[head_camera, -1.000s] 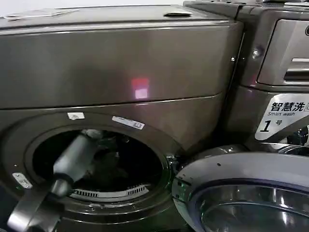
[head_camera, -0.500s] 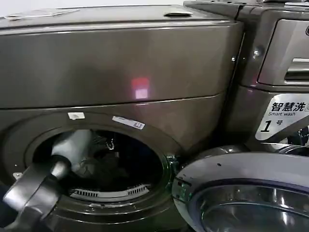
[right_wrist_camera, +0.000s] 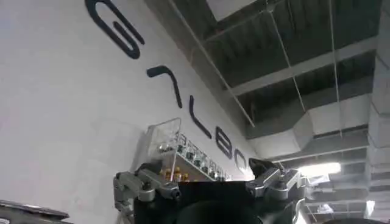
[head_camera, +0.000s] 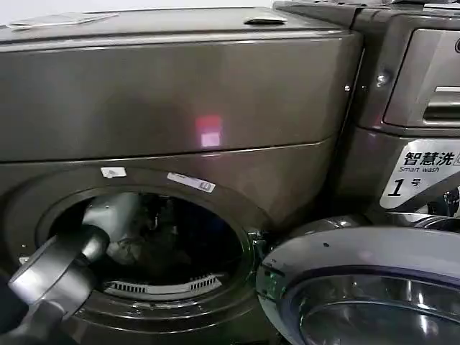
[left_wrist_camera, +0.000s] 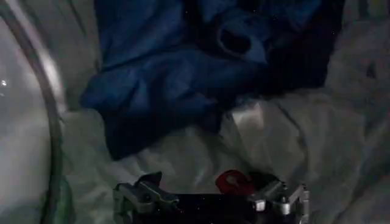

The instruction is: Grasp the clothes from the dryer.

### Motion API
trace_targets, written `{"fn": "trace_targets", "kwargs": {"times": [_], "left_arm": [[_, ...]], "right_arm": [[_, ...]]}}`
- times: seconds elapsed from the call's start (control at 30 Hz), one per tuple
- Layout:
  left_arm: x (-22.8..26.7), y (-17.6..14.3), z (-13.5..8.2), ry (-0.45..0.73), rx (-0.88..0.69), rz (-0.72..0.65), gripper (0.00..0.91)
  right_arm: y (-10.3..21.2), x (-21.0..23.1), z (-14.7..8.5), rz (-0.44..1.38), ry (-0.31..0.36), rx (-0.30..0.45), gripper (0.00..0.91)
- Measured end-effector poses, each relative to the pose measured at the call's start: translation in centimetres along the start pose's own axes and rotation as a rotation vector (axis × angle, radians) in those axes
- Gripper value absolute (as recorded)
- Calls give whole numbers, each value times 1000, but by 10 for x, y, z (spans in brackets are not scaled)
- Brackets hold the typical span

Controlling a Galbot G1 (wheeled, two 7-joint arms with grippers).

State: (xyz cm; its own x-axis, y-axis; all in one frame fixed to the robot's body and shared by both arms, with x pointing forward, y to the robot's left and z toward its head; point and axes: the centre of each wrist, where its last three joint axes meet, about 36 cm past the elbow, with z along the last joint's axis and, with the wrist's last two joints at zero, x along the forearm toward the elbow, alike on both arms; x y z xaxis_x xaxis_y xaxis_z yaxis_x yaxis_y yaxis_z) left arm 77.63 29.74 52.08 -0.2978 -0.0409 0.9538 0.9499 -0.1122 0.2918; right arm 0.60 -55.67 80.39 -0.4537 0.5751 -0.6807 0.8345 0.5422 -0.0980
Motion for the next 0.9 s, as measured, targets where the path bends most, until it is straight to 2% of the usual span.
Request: {"fn": "trace_targets", "kwargs": {"times": [0.2,0.23,0.27,0.3,0.33,0.37,0.57,0.9], "left_arm": [[-13,-8,7,3,18,37,907],[-15,-10,7,0,20,42,819],[-18,-12,6,-5,22,49,592],[-21,-13,5,-11,25,54,432],[-23,-15,4,-17,29,60,228],[-25,-16,4,-21,32,63,148],[-29,-18,4,-50,50,71,46],[-34,-23,9,-67,69,94,0]], "right_arm": [[0,-1,1,0,-1,4,907],[0,-1,1,-1,0,4,907],[0,-1,1,-1,0,5,907],[1,-1,1,-2,-1,5,907],[1,-1,1,-2,-1,6,907],[0,-1,0,-1,-1,6,907],[-1,-1,0,1,-4,10,907],[-2,0,0,5,-2,12,907]]}}
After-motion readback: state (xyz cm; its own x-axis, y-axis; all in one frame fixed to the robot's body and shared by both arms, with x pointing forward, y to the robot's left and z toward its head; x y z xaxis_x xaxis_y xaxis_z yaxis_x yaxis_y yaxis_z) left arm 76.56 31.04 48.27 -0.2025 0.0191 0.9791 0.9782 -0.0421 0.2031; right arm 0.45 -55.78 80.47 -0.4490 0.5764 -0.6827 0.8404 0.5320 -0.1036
